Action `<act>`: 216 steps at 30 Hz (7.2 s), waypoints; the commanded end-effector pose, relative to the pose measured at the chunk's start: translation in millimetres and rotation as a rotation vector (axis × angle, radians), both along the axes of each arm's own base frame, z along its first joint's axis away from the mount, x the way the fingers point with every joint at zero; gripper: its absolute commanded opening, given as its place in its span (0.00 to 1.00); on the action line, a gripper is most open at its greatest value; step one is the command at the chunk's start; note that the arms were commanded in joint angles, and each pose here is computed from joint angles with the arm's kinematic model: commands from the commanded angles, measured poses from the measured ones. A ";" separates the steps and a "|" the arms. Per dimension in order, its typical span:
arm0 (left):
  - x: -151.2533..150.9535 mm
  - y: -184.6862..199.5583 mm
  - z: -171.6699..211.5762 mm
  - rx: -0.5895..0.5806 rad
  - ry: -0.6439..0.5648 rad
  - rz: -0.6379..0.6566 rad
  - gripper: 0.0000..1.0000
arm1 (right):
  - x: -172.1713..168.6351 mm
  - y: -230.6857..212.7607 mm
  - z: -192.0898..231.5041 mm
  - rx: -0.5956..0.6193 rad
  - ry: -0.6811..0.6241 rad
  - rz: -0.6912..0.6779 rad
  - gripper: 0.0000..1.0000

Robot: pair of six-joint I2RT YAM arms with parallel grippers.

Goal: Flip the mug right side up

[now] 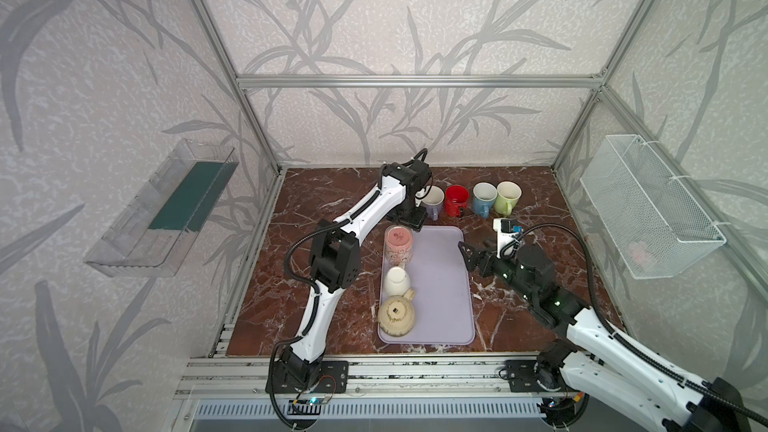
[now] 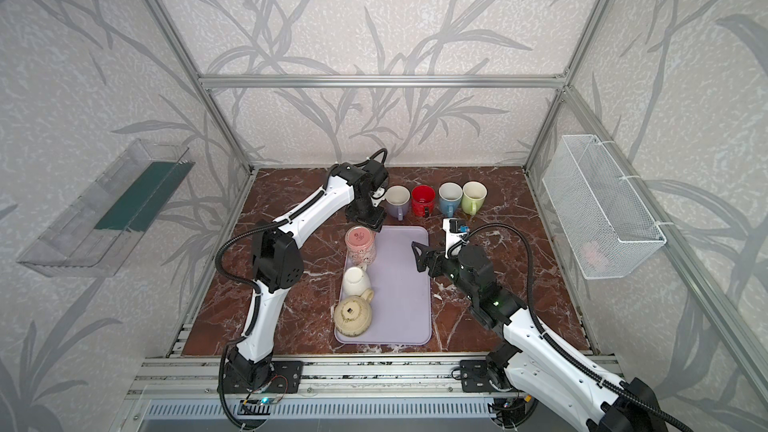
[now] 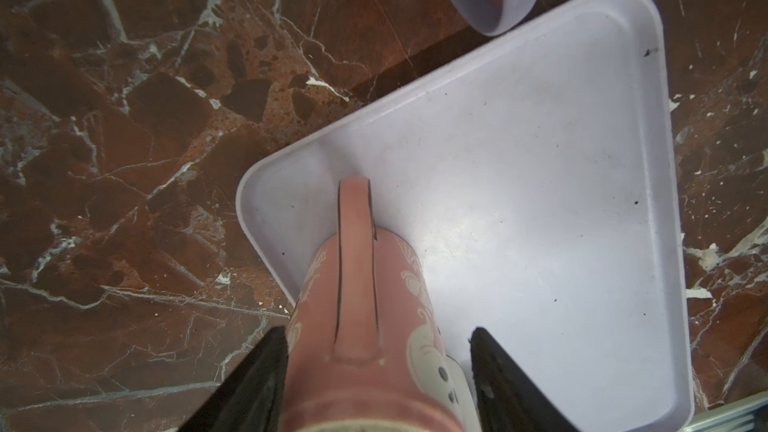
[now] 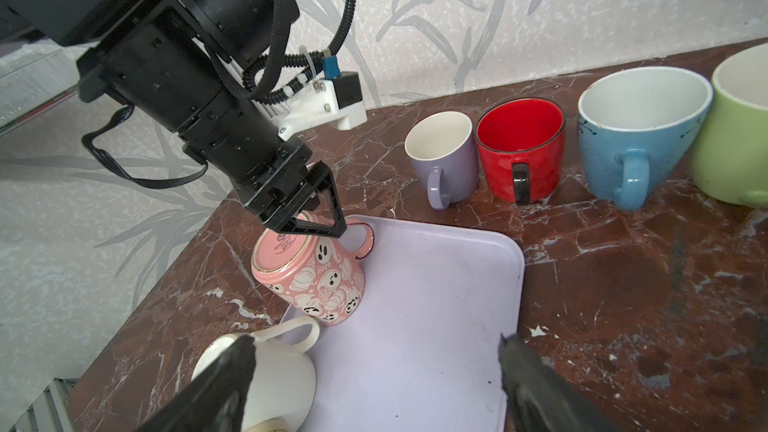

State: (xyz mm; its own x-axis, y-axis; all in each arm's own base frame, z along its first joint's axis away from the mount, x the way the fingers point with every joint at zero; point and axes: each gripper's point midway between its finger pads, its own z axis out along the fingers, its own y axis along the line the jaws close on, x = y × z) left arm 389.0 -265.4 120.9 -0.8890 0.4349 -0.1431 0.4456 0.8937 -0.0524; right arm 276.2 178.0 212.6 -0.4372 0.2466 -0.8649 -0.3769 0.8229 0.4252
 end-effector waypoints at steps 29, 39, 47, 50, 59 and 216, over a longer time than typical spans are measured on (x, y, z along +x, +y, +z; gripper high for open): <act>-10.1 -43.4 8.0 0.007 -0.063 -0.110 0.64 | 5.8 -4.0 -9.4 -0.006 -0.005 -0.021 0.91; 18.2 -19.1 -7.0 0.074 -0.072 -0.063 0.72 | 10.6 1.4 -22.6 -0.013 0.024 -0.013 0.91; 13.1 -12.6 -37.5 0.131 0.007 -0.070 0.72 | 12.6 2.0 -27.3 -0.023 0.034 -0.016 0.91; 11.4 -13.1 -43.4 0.127 0.026 -0.072 0.72 | 11.9 1.4 -26.0 -0.019 0.029 -0.016 0.91; -7.7 -27.5 -53.3 0.072 0.110 -0.116 0.69 | 13.7 1.4 -30.2 -0.034 0.036 -0.020 0.91; -168.8 144.4 105.0 -0.192 -0.822 0.081 0.85 | 28.4 160.3 -130.0 -1.045 0.194 1.041 0.00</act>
